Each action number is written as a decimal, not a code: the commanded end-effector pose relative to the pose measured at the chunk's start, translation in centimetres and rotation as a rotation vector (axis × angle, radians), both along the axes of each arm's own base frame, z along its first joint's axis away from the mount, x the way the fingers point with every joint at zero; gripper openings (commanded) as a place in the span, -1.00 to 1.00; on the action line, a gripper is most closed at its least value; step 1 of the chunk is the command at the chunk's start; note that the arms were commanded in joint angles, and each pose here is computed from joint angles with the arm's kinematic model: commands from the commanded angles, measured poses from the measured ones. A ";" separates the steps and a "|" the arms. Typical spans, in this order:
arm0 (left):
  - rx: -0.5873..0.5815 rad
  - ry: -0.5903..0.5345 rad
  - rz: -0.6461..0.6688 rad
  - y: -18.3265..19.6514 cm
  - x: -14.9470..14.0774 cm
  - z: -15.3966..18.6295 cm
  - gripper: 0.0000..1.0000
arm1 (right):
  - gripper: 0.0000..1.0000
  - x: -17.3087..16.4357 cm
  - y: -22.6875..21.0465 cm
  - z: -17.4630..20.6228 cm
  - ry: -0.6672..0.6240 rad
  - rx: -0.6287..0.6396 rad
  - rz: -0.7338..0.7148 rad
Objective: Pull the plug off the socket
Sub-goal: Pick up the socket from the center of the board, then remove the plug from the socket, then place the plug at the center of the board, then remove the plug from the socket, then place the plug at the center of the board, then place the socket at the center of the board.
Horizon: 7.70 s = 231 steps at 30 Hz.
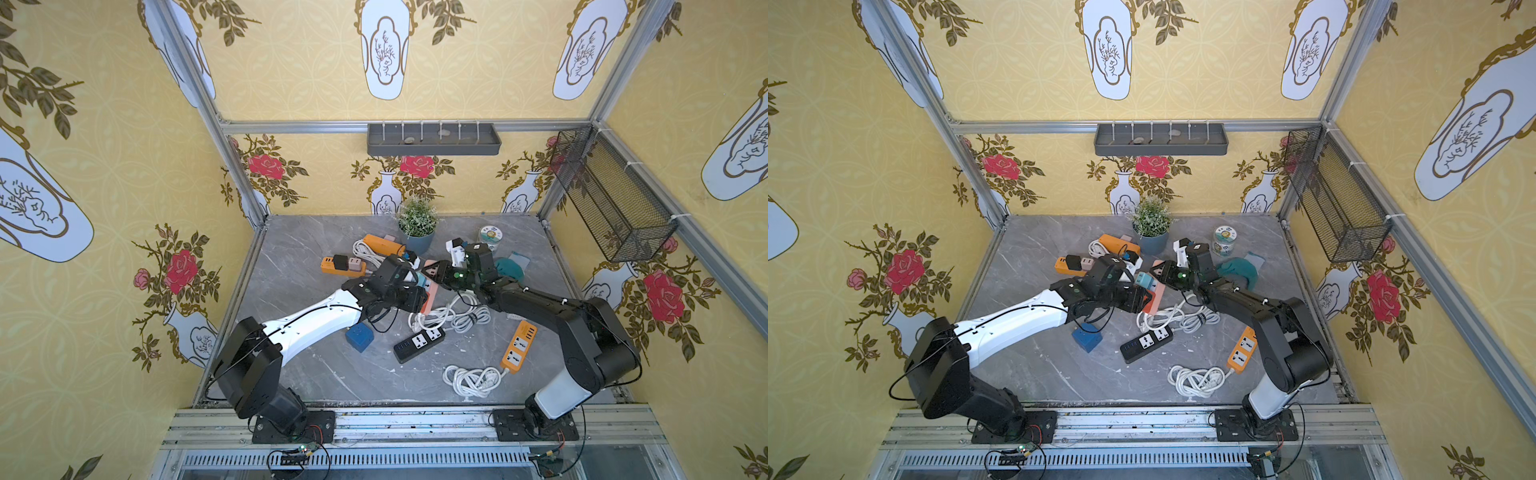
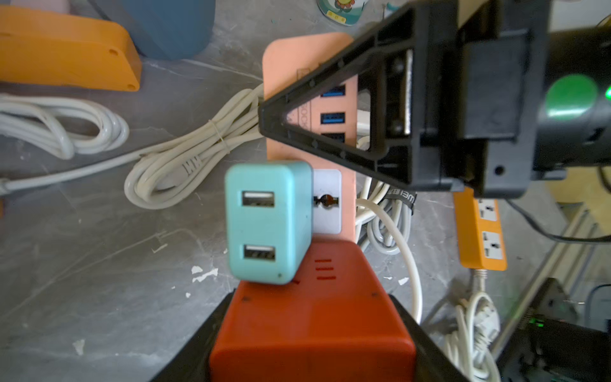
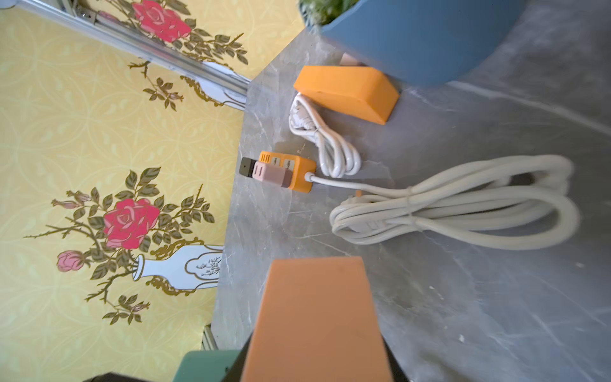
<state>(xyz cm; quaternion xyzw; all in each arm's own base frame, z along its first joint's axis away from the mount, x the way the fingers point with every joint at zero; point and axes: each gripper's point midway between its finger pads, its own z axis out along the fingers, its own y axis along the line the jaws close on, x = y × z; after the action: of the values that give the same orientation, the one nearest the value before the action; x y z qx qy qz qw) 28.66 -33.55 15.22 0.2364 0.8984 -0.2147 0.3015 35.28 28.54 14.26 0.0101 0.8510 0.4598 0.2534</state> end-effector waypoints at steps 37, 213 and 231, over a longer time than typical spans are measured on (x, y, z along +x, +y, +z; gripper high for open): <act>-0.148 0.019 -0.016 1.1 -4.6 6.1 -0.41 | -0.76 0.5 -6.6 5.5 -0.183 -0.051 -0.150; -0.087 -0.365 0.533 18.5 -2.3 6.5 0.81 | -0.22 19.4 -13.4 -7.7 0.028 -0.368 -0.127; -0.108 -0.454 0.671 20.7 0.7 10.1 0.95 | 0.43 17.2 -11.1 5.6 -0.272 -0.283 -0.142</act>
<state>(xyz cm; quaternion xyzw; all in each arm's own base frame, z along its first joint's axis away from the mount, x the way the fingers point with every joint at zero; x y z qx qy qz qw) 28.54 -13.33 24.82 -0.0161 0.8330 -0.0803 0.5472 53.63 15.01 16.62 -0.0003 0.8967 0.2532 0.3631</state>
